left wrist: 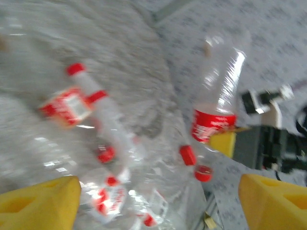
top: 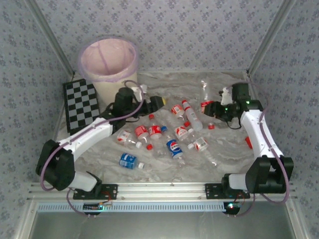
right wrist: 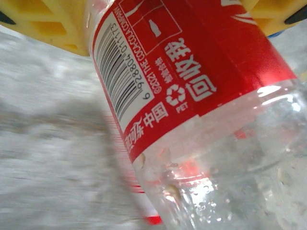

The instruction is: Put the plastic bottles in the bin

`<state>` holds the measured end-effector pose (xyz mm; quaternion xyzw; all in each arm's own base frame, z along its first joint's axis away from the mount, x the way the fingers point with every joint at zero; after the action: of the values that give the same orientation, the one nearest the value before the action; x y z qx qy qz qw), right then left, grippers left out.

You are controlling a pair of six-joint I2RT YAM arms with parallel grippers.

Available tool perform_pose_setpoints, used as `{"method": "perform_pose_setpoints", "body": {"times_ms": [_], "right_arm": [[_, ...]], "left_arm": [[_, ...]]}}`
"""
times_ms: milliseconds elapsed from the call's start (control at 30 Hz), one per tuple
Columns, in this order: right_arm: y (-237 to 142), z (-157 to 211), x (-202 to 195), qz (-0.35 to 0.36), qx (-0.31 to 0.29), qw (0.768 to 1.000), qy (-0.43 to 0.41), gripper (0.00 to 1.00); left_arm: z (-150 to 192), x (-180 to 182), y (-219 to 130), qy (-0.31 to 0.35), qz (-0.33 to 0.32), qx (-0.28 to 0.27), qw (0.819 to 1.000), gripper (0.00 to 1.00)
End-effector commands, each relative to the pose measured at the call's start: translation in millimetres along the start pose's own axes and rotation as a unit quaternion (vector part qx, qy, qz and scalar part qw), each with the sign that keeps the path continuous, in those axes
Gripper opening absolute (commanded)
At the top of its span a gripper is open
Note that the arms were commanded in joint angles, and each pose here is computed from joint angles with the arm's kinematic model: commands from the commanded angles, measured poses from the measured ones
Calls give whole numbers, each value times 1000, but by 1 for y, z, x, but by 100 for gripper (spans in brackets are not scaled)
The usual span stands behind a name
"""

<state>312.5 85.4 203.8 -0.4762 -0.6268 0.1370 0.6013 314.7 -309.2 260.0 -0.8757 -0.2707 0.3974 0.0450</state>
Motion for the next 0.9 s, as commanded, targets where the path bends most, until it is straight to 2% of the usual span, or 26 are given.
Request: {"method": "perform_pose_setpoints", "body": {"times_ms": [0, 167, 333, 500, 733, 867], "right_arm": [[2, 23, 55, -124, 66, 990, -4, 45], [10, 43, 84, -174, 102, 979, -23, 45], [14, 47, 103, -203, 105, 973, -41, 43], [15, 54, 113, -214, 111, 969, -52, 43], [25, 53, 121, -217, 112, 968, -58, 43], [27, 50, 123, -218, 110, 968, -60, 42]], "left_arm": [[-28, -56, 6, 84, 73, -43, 993, 84], [-23, -67, 26, 114, 72, -30, 990, 93], [-17, -62, 46, 103, 66, -21, 992, 93], [-23, -58, 53, 105, 52, -35, 993, 87], [-23, -65, 58, 92, 76, -34, 992, 76], [-22, -65, 57, 92, 73, -32, 993, 67]]}}
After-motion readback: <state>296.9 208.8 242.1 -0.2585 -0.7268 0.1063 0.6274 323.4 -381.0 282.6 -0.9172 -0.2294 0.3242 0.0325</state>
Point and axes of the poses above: each hand's point on the last joint's axis, 136 mm out from that joint toward the fingers, its own y axis out along the fingers, its own x axis along the line the jaws close on, z = x × y, the point moved 1 cm from there along -y, back along the fingers, and after that the axes turned 15 degrees about y, right-handed, at the moved point
